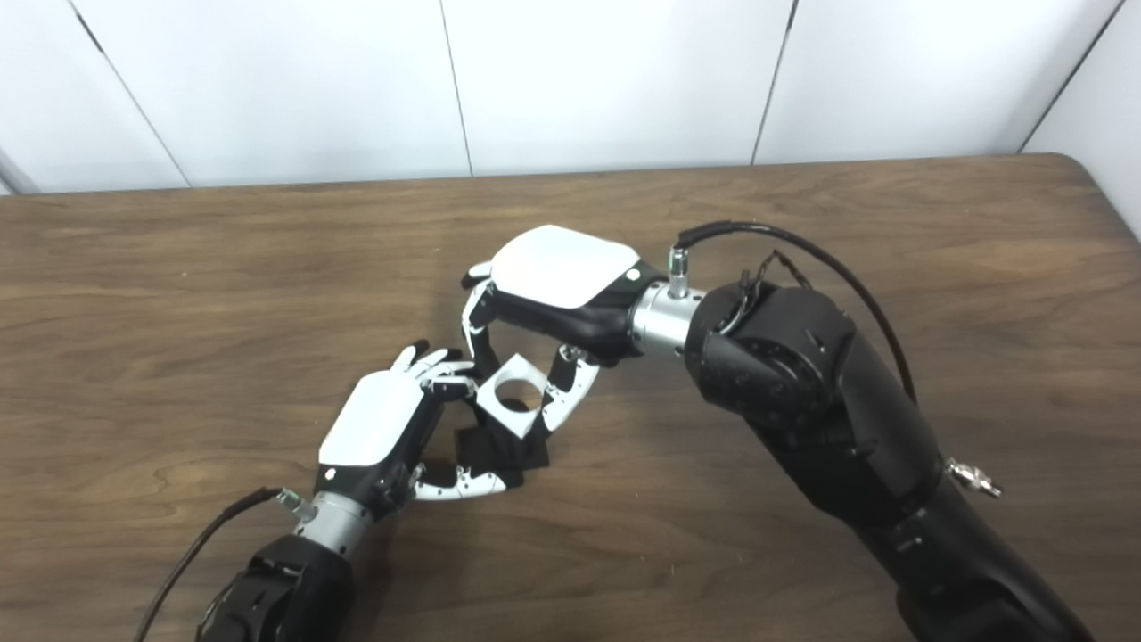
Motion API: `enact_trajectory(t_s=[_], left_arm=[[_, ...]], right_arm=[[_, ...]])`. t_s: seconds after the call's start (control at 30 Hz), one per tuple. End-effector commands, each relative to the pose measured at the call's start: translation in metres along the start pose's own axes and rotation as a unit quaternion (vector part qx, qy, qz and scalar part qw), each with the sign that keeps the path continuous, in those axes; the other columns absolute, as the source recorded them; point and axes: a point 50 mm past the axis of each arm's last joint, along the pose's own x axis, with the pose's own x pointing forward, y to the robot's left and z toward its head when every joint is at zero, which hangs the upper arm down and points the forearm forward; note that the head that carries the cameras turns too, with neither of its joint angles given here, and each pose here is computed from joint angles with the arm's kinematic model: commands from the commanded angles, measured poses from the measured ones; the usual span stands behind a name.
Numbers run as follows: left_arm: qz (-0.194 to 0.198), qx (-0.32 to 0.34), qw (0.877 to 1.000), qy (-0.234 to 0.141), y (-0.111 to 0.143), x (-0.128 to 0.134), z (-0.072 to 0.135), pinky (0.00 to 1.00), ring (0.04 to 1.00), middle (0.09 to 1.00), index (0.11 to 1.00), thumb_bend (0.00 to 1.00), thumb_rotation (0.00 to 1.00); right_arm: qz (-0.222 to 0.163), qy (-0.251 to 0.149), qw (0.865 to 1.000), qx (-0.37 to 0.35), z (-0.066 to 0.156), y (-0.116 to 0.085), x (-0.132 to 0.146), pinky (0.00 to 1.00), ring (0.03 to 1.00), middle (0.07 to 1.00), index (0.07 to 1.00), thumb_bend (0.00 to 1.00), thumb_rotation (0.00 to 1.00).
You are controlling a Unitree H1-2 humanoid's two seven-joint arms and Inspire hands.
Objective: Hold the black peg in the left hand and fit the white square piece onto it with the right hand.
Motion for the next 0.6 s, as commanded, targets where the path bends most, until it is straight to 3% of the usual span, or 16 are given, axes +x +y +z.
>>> enact_trajectory(t_s=[0.0, 0.57], left_arm=[[-0.036, 0.008, 0.999, 0.007, -0.0117, -0.0045, -0.0003, 1.00, 0.903, 0.798, 0.487, 0.52, 0.05], [-0.036, 0.008, 0.999, 0.009, -0.0111, -0.0043, -0.0011, 1.00, 0.905, 0.802, 0.487, 0.52, 0.05]], right_arm=[[-0.044, -0.007, 0.999, -0.021, 0.0012, -0.0211, 0.0023, 0.83, 0.895, 0.741, 0.483, 0.52, 0.13], [-0.029, -0.005, 1.000, -0.010, 0.0021, -0.0139, 0.0062, 0.84, 0.904, 0.748, 0.483, 0.52, 0.13]])
